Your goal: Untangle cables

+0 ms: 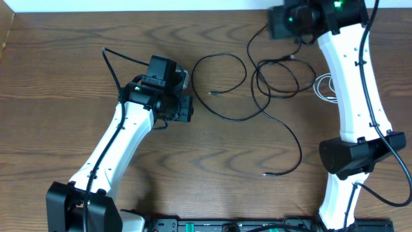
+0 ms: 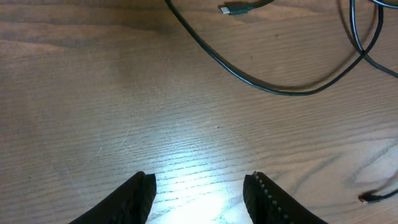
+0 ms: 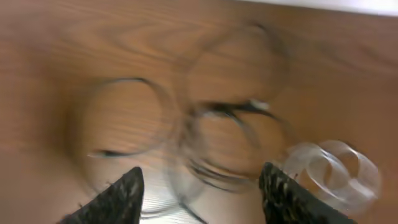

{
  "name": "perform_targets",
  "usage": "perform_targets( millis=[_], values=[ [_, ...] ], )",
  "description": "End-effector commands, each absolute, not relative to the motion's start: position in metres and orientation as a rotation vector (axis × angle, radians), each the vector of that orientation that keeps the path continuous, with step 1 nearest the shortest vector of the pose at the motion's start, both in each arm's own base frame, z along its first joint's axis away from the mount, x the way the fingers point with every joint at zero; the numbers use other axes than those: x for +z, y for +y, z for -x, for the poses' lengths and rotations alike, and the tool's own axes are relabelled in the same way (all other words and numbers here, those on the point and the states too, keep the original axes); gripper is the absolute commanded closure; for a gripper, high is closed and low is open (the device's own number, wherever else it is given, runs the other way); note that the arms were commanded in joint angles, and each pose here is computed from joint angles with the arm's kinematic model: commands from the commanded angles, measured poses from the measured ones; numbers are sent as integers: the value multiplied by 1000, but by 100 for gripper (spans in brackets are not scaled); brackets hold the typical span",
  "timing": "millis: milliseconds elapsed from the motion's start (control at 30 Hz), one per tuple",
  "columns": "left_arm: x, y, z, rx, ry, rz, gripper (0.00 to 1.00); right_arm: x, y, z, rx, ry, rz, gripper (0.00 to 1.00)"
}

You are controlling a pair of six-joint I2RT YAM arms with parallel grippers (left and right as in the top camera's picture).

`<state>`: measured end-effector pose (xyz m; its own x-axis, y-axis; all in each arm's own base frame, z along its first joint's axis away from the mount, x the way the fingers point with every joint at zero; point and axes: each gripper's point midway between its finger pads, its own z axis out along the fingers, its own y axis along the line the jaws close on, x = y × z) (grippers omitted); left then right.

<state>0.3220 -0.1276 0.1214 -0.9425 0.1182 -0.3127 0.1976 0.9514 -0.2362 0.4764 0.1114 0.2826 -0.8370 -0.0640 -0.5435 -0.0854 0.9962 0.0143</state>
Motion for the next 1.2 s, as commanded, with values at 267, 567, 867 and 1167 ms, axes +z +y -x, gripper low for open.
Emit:
perform_targets(
  millis=[267, 567, 867, 1167],
  values=[
    [126, -125, -321, -373, 2796, -214, 49, 197, -25, -444, -185, 2825, -508, 38],
    [125, -124, -319, -372, 2804, -213, 49, 117, -83, -420, -70, 2922, -799, 34],
    [125, -124, -319, -372, 2803, -214, 49, 76, -119, -403, -69, 2909, -957, 37],
    [125, -124, -319, -372, 2803, -214, 49, 34, -124, -401, -36, 2860, -1021, 42]
  ],
)
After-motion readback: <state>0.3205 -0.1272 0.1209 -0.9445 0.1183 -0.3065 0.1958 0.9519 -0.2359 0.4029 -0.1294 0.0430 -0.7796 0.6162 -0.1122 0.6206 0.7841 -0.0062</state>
